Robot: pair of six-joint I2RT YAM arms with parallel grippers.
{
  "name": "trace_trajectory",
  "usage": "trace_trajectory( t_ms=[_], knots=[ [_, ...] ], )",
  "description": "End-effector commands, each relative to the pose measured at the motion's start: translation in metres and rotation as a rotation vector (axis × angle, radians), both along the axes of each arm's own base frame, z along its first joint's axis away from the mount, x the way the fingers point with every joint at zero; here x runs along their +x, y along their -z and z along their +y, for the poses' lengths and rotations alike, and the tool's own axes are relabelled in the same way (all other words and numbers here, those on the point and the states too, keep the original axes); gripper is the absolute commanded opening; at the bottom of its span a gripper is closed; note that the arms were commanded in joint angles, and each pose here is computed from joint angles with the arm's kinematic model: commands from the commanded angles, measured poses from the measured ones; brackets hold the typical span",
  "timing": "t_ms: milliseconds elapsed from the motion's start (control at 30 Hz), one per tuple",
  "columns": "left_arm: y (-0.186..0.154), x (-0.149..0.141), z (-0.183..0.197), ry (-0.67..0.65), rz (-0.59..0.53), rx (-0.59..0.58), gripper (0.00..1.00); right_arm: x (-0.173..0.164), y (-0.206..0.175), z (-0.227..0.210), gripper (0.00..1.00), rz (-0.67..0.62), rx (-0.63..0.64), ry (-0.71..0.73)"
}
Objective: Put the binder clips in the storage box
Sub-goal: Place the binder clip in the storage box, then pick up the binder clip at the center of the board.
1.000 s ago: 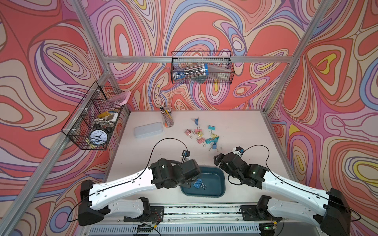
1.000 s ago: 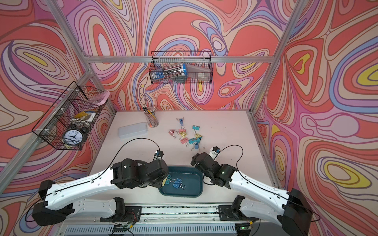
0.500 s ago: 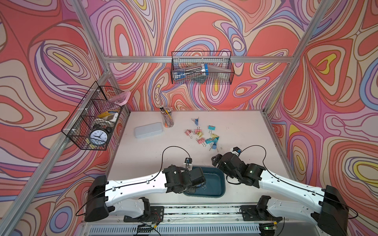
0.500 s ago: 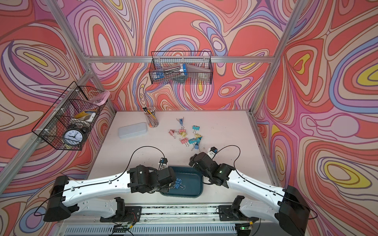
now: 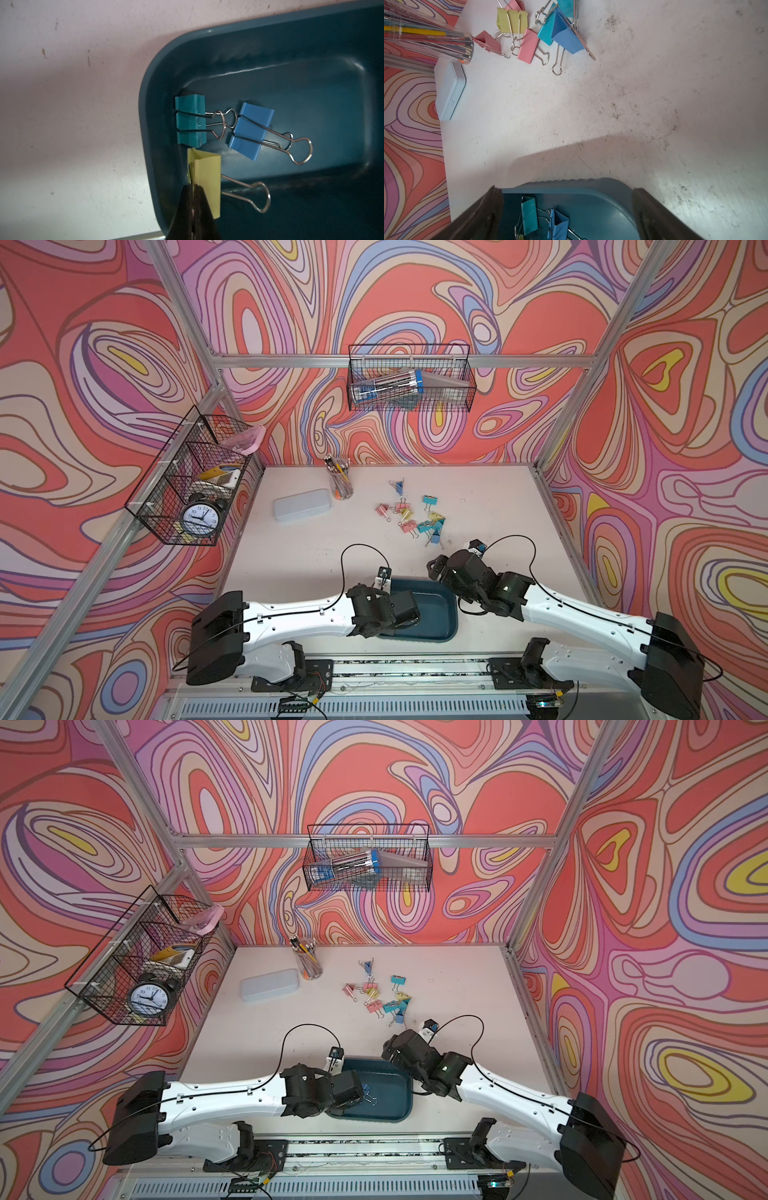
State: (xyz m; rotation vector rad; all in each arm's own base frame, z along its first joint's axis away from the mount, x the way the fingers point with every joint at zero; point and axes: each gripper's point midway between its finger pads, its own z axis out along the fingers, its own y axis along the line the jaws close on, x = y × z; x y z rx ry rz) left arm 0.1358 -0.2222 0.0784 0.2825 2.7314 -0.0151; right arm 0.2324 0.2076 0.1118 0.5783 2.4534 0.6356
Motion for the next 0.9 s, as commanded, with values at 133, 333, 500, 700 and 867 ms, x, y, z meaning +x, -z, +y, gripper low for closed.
trace_trajectory(
  t_ms=[133, 333, 500, 700, 867],
  knots=[
    [0.002, 0.002, -0.003, 0.033, -0.019, 0.003, 0.14, 0.023, -0.024, 0.002, 0.98, -0.088, -0.100, -0.054],
    [-0.022, 0.008, -0.012, 0.060, -0.067, -0.063, 0.28, 0.062, -0.033, 0.006, 0.98, -0.119, -0.234, -0.125],
    [-0.063, 0.018, -0.009, 0.049, -0.159, -0.118, 0.44, 0.090, -0.032, 0.012, 0.95, -0.100, -0.321, -0.196],
    [-0.109, 0.032, 0.007, 0.027, -0.286, -0.172, 0.46, 0.122, -0.027, 0.040, 0.79, -0.072, -0.185, -0.168],
    [-0.114, 0.041, 0.030, -0.054, -0.301, -0.190, 0.46, 0.148, -0.012, 0.061, 0.74, -0.033, -0.042, -0.066]
  ],
)
